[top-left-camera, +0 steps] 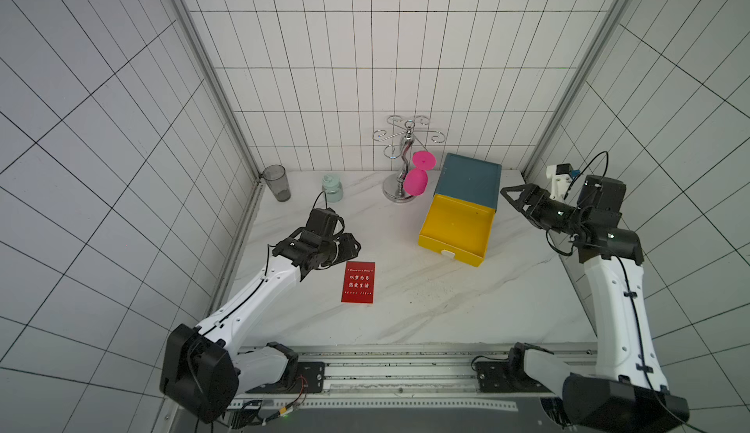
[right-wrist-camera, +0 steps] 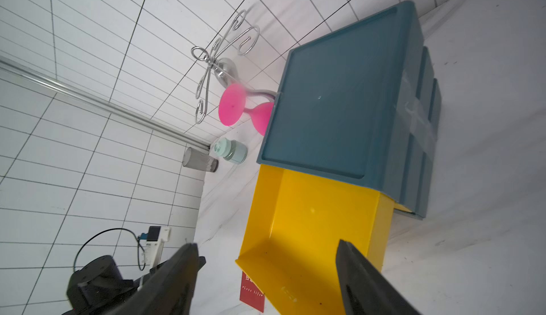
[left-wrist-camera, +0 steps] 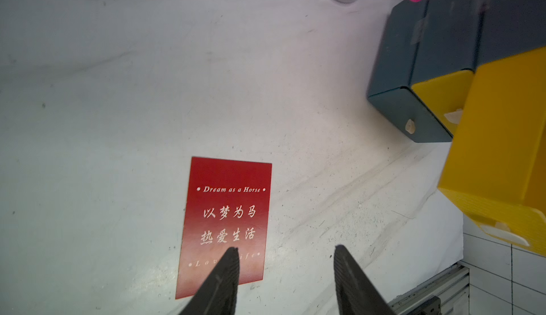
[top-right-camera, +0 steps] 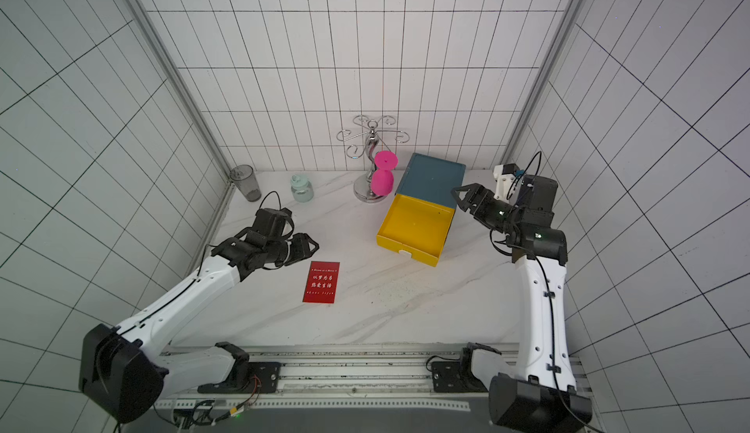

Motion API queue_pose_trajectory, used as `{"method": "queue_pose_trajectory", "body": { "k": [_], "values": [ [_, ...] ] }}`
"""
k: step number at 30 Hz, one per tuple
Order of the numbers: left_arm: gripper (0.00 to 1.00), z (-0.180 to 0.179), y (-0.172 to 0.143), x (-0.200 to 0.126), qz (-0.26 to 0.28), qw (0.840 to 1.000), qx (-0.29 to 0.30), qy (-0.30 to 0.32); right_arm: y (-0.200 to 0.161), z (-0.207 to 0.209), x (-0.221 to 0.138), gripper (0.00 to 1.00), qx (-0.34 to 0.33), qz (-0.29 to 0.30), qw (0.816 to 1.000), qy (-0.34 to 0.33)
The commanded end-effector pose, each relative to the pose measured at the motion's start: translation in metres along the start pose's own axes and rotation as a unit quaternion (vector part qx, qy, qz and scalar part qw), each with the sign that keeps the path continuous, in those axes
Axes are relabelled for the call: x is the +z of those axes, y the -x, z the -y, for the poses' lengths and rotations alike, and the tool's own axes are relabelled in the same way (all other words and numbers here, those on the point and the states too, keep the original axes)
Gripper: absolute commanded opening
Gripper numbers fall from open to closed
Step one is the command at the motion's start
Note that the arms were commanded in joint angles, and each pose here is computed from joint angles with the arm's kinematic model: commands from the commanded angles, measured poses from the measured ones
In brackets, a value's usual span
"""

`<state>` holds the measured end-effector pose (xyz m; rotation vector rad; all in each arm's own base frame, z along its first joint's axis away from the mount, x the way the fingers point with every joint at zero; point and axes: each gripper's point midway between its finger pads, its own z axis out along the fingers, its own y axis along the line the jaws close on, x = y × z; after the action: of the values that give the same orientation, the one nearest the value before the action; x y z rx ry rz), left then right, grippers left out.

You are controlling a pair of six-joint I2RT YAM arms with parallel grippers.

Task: Take the postcards out of the drawer
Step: Place the postcard at the center of the board, then close the drawer in the storage box.

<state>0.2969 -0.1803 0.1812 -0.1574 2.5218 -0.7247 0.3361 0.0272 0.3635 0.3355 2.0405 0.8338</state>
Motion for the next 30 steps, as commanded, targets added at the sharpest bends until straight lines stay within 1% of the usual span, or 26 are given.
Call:
{"method": "queue_pose_trajectory", "body": {
  "k": [1, 4, 7, 9, 11, 14, 19, 25, 30],
  "values": [
    [0.52, 0.028, 0.009, 0.002, 0.01, 0.996, 0.085, -0.034, 0.023, 0.029, 0.006, 0.75, 0.001, 0.017, 0.997, -0.074],
    [0.52, 0.053, 0.008, 0.008, 0.005, 0.99, 0.131, -0.059, 0.03, 0.052, 0.025, 0.72, 0.02, 0.004, 0.994, -0.103],
    [0.53, 0.076, 0.005, 0.013, 0.007, 0.98, 0.186, -0.073, 0.035, 0.071, 0.041, 0.7, 0.029, -0.005, 0.992, -0.123],
    [0.54, 0.091, 0.004, 0.015, 0.014, 0.972, 0.221, -0.08, 0.036, 0.08, 0.053, 0.69, 0.036, -0.013, 0.991, -0.129],
    [0.54, 0.1, 0.003, 0.02, 0.017, 0.967, 0.24, -0.083, 0.038, 0.086, 0.062, 0.69, 0.042, -0.017, 0.991, -0.128],
    [0.55, 0.11, 0.001, 0.027, 0.015, 0.962, 0.256, -0.091, 0.04, 0.092, 0.073, 0.68, 0.048, -0.018, 0.991, -0.124],
    [0.56, 0.118, -0.001, 0.043, 0.014, 0.955, 0.284, -0.087, 0.039, 0.095, 0.089, 0.67, 0.047, -0.031, 0.991, -0.123],
    [0.57, 0.13, -0.003, 0.063, 0.005, 0.95, 0.298, -0.095, 0.027, 0.102, 0.114, 0.65, 0.045, -0.058, 0.988, -0.133],
    [0.57, 0.145, -0.004, 0.072, 0.006, 0.944, 0.313, -0.104, 0.015, 0.107, 0.131, 0.65, 0.04, -0.082, 0.986, -0.141]
  ]
}}
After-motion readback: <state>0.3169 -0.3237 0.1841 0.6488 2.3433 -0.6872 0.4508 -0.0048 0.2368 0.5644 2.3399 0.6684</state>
